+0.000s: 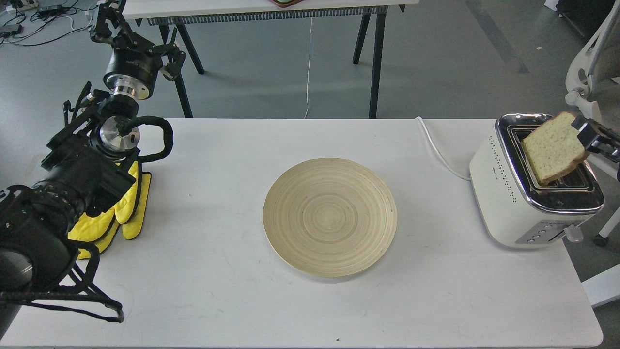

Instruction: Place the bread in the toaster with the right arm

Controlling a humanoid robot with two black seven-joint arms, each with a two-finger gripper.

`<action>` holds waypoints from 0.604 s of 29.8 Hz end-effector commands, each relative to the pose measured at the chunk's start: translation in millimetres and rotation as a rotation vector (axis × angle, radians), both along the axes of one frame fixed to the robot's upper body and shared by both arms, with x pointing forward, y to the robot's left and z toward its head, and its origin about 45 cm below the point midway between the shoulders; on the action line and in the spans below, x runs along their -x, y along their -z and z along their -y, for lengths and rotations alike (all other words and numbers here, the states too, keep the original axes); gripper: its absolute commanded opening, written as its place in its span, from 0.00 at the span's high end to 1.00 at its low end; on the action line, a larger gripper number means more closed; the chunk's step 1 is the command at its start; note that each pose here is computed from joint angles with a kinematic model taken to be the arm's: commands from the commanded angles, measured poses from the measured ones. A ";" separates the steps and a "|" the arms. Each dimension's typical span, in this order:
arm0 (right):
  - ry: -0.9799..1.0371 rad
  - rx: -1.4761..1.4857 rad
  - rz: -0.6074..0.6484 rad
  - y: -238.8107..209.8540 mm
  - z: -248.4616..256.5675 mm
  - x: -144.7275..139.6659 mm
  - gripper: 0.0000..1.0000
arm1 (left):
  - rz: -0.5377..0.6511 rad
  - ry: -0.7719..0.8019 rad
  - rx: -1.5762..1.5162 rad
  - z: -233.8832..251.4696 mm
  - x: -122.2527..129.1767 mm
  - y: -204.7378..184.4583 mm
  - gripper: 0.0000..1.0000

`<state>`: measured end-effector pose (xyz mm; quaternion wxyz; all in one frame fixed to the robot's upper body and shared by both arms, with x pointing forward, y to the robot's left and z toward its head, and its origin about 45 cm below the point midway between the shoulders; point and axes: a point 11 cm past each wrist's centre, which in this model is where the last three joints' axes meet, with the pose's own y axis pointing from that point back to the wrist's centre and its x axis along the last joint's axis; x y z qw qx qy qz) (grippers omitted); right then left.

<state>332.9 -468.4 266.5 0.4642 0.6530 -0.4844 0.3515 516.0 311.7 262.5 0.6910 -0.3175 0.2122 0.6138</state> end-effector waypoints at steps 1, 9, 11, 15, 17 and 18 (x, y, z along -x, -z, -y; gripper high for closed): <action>-0.023 -0.040 0.044 -8.7 -15.0 -9.8 0.21 | 0.000 0.000 0.000 0.0 0.0 0.0 0.00; -0.077 -0.324 0.191 -62.3 -71.3 -33.8 0.01 | 0.000 0.000 0.000 0.0 0.0 0.0 0.00; -0.068 -0.459 0.234 -70.6 -89.6 -47.4 0.01 | 0.000 0.000 0.000 0.0 0.0 0.0 0.00; -0.080 -0.612 0.278 -73.9 -119.3 -66.0 0.01 | 0.000 0.000 0.000 0.0 0.0 0.0 0.00; -0.056 -0.673 0.310 -74.2 -122.9 -78.1 0.01 | 0.000 0.000 0.000 0.0 0.0 0.0 0.00; -0.045 -0.706 0.315 -71.4 -126.1 -84.3 0.01 | 0.000 0.000 0.000 0.0 0.0 0.0 0.00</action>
